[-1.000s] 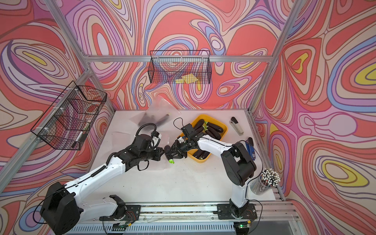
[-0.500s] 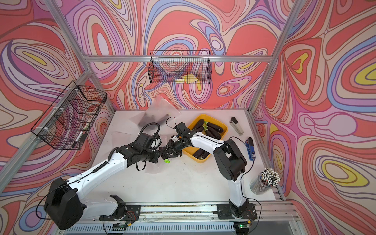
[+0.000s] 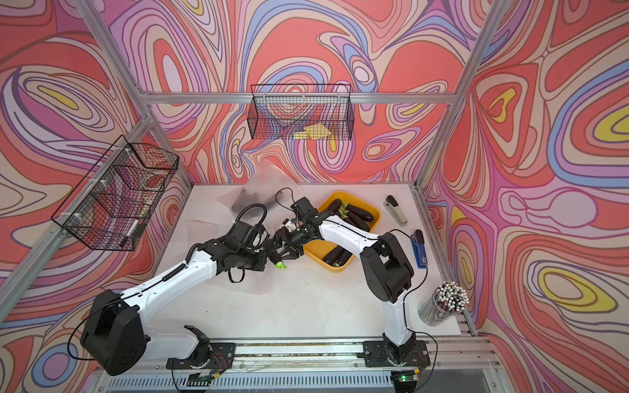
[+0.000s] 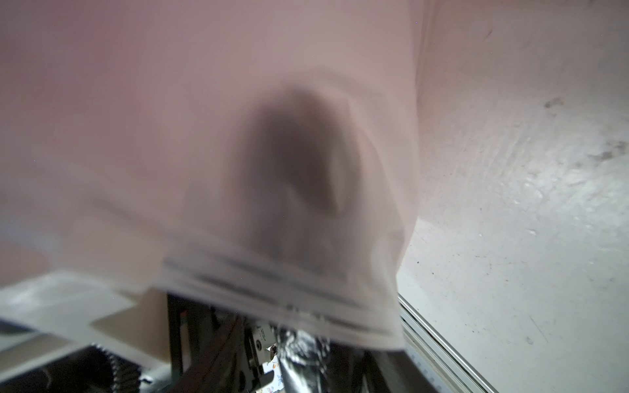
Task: Place the eggplant in a zip-top bag and seal the zipper
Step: Place the eggplant in the zipper food storage bag.
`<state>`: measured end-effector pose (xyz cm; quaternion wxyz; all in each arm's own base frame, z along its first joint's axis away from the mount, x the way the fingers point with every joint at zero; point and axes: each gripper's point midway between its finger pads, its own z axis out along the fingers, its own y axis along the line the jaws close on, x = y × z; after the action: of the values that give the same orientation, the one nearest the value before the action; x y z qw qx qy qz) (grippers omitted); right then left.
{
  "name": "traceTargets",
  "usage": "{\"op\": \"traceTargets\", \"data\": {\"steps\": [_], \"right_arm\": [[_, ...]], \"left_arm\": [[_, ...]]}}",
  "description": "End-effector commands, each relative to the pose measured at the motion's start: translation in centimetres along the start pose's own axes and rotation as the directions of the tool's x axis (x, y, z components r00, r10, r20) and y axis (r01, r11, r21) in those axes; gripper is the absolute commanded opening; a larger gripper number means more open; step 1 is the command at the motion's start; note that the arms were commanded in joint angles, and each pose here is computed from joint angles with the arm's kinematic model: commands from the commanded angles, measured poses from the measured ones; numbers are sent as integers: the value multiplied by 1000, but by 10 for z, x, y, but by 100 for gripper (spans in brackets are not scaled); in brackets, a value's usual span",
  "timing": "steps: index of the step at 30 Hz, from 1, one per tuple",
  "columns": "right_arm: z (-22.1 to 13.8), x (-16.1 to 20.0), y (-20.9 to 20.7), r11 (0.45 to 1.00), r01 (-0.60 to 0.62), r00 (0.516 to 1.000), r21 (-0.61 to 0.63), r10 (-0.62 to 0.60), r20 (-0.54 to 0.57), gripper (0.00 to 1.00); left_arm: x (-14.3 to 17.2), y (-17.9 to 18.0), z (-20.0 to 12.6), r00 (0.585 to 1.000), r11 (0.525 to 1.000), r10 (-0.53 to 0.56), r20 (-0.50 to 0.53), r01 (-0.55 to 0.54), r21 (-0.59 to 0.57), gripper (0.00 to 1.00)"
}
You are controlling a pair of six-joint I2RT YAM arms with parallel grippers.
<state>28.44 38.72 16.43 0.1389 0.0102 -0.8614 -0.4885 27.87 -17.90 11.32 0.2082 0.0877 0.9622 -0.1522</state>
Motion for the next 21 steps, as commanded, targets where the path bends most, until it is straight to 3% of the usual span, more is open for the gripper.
{"op": "traceTargets", "data": {"steps": [1,7,11,16,21], "right_arm": [[-20,1,17,999,25,998,-34,-23,51,64],[-28,-3,24,999,25,995,-30,-22,99,61],[-29,-5,19,999,28,994,28,-31,103,45],[-28,-3,9,998,6,995,69,-13,95,48],[-43,-11,9,994,15,987,105,-32,158,49]], "left_arm": [[-7,-8,1,999,998,-33,9,33,57,0],[-5,-8,8,999,998,-31,-13,32,59,0],[-4,-6,8,999,998,-40,0,40,55,0],[-5,-4,9,999,998,-41,0,41,46,0],[-6,2,9,993,991,-115,2,115,75,0]]}}
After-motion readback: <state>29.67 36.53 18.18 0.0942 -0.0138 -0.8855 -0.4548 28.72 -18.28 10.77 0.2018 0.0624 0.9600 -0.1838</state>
